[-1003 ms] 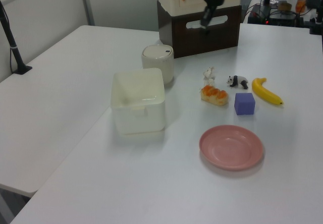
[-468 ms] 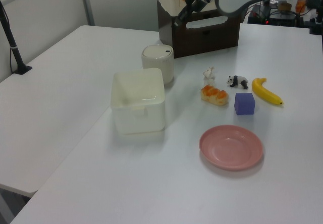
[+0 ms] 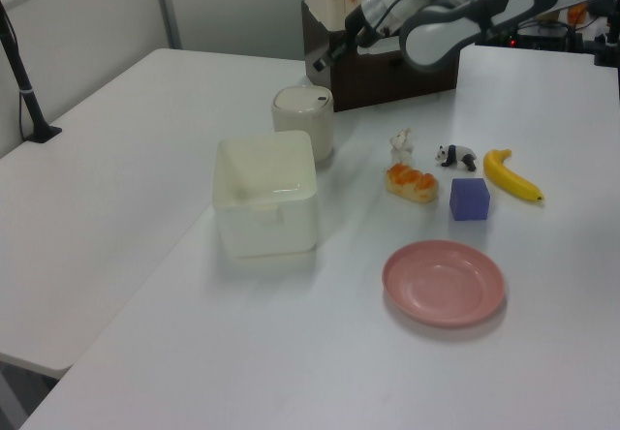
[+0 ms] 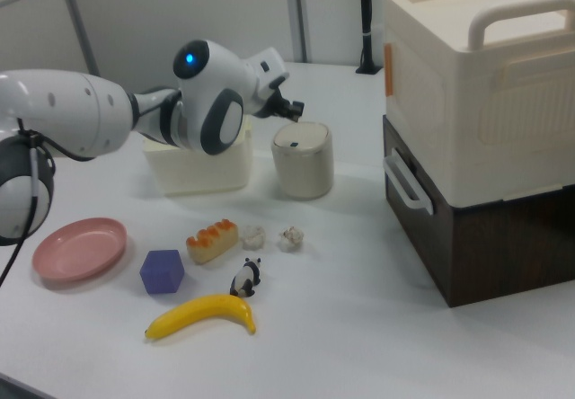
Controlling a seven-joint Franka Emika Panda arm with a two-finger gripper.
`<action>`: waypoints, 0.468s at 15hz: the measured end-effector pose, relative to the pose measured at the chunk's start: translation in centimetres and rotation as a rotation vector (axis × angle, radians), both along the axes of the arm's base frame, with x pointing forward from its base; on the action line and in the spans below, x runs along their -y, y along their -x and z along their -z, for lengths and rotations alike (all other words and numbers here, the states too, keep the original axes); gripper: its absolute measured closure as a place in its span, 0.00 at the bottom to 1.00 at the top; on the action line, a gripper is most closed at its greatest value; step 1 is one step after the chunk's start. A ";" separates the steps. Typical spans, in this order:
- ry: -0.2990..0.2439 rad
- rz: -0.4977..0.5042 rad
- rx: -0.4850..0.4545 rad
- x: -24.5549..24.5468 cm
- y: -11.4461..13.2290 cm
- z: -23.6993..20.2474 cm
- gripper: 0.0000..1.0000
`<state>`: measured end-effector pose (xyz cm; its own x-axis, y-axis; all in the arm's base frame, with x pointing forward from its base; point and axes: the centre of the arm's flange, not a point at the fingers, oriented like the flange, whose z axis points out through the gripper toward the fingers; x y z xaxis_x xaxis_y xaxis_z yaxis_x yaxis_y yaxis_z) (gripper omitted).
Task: Open the trash can
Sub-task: 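Lower the gripper onto the lid of the cream trash can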
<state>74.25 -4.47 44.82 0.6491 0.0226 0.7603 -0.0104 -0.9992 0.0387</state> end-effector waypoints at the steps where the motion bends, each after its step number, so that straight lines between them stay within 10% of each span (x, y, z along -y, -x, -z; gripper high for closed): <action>1: -0.001 0.000 -0.002 0.0 -0.2 1.0 0.99; 7: -0.001 -0.008 -0.041 -0.3 -0.7 4.6 0.99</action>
